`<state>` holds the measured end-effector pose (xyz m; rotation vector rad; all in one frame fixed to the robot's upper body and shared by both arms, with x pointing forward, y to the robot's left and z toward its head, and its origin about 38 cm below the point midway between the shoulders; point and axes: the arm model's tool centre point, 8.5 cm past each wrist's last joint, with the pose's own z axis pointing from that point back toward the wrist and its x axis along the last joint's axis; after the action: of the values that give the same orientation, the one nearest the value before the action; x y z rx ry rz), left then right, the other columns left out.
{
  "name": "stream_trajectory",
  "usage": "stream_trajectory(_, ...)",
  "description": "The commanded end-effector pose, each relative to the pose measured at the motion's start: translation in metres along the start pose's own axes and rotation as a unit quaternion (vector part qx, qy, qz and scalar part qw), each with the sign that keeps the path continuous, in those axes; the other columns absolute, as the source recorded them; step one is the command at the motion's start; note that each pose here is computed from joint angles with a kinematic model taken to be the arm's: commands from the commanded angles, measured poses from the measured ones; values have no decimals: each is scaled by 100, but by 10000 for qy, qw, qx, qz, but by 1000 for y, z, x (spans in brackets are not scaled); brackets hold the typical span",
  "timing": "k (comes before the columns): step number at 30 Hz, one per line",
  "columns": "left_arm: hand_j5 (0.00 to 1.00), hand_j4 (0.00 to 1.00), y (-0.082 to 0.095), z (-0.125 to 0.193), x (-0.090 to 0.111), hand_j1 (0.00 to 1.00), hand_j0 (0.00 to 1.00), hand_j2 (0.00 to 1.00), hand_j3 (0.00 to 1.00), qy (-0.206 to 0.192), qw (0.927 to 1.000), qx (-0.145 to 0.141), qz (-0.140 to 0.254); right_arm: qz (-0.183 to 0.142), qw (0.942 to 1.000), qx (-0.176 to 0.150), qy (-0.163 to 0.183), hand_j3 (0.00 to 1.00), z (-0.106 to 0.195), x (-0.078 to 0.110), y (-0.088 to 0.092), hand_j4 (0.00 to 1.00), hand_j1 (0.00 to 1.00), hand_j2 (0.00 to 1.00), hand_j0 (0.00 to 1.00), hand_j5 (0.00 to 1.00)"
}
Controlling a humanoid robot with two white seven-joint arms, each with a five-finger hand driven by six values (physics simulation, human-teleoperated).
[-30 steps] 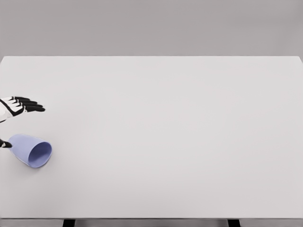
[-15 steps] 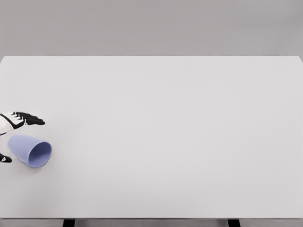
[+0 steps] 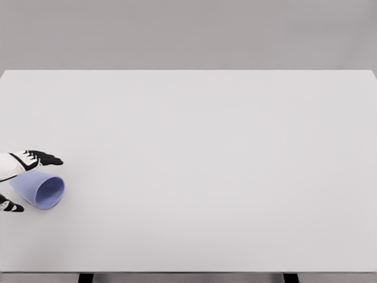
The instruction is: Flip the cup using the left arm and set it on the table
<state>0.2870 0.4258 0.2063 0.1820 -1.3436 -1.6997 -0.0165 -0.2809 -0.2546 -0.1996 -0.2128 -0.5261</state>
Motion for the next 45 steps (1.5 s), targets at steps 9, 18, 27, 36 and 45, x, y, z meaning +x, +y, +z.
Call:
stream_trajectory(9,100,100,-12,-2,-11,100,100,100,100,115,9999,64,33,-4,10000,0,-1,100,0,0,0,100,100,100,100,100)
stream_trajectory(18,100,100,-18,-4,-15,100,100,100,100,136,9999,90,32,-4,10000,0,-1,100,0,0,0,100,100,100,100,100)
stream_trajectory(27,100,100,-27,-9,-18,100,100,100,100,142,9998,158,48,-4,10000,0,-1,100,0,0,0,100,100,100,100,100)
stream_trajectory(36,100,100,-30,-6,-27,100,100,100,100,282,9995,164,45,-4,10000,0,-1,100,0,0,0,100,100,100,100,100)
stream_trajectory(45,100,100,-30,-7,-27,100,100,100,100,278,9995,174,45,-4,10000,0,-1,100,0,0,0,100,100,100,100,100)
